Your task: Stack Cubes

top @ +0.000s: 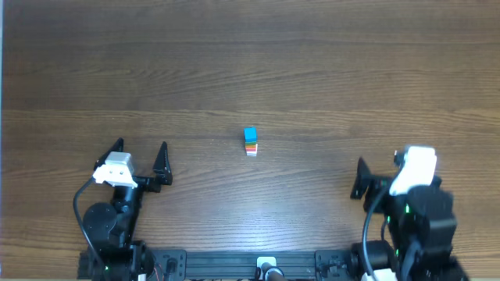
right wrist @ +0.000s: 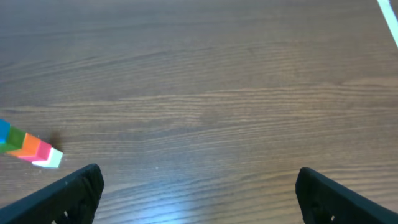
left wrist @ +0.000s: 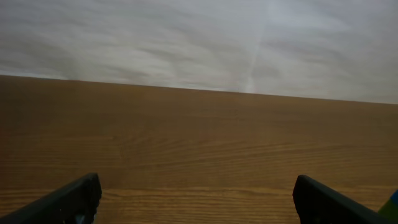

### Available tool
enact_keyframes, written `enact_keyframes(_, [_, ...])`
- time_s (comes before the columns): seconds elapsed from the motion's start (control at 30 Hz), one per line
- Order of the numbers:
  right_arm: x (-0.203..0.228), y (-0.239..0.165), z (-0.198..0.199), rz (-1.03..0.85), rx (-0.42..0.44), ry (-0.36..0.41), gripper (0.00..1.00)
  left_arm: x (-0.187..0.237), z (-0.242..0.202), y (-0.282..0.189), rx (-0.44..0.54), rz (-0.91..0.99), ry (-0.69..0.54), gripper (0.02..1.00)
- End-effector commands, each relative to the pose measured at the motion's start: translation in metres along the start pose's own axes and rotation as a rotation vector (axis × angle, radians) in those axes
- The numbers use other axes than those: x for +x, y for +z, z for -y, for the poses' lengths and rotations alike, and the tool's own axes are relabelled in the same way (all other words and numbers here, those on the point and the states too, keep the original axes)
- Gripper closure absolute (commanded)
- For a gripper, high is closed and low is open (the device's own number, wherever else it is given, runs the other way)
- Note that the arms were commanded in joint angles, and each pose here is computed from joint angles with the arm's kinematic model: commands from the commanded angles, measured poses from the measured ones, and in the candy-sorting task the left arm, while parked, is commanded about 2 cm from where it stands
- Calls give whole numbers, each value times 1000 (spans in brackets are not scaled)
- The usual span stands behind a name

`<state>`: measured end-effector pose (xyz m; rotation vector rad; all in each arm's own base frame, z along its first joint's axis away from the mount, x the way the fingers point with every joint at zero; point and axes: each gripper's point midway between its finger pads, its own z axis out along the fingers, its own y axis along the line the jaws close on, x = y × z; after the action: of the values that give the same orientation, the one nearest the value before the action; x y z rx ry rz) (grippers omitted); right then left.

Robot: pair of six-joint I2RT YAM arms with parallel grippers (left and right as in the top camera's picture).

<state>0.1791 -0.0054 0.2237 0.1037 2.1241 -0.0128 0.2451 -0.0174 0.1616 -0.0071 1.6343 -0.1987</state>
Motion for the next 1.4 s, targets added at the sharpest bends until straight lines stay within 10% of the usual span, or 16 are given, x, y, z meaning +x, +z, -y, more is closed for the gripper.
enact_keyframes(0.03, [24, 3, -1, 58, -30, -45, 7, 1, 1, 0, 8, 0, 14, 18])
enact_keyframes(0.53, [61, 90, -16, 224, -98, -37, 9, 1, 1, 0, 8, 0, 14, 18])
enact_keyframes(1.4, [24, 92, -16, 476, -79, -62, 7, 1, 1, 0, 8, 0, 14, 18])
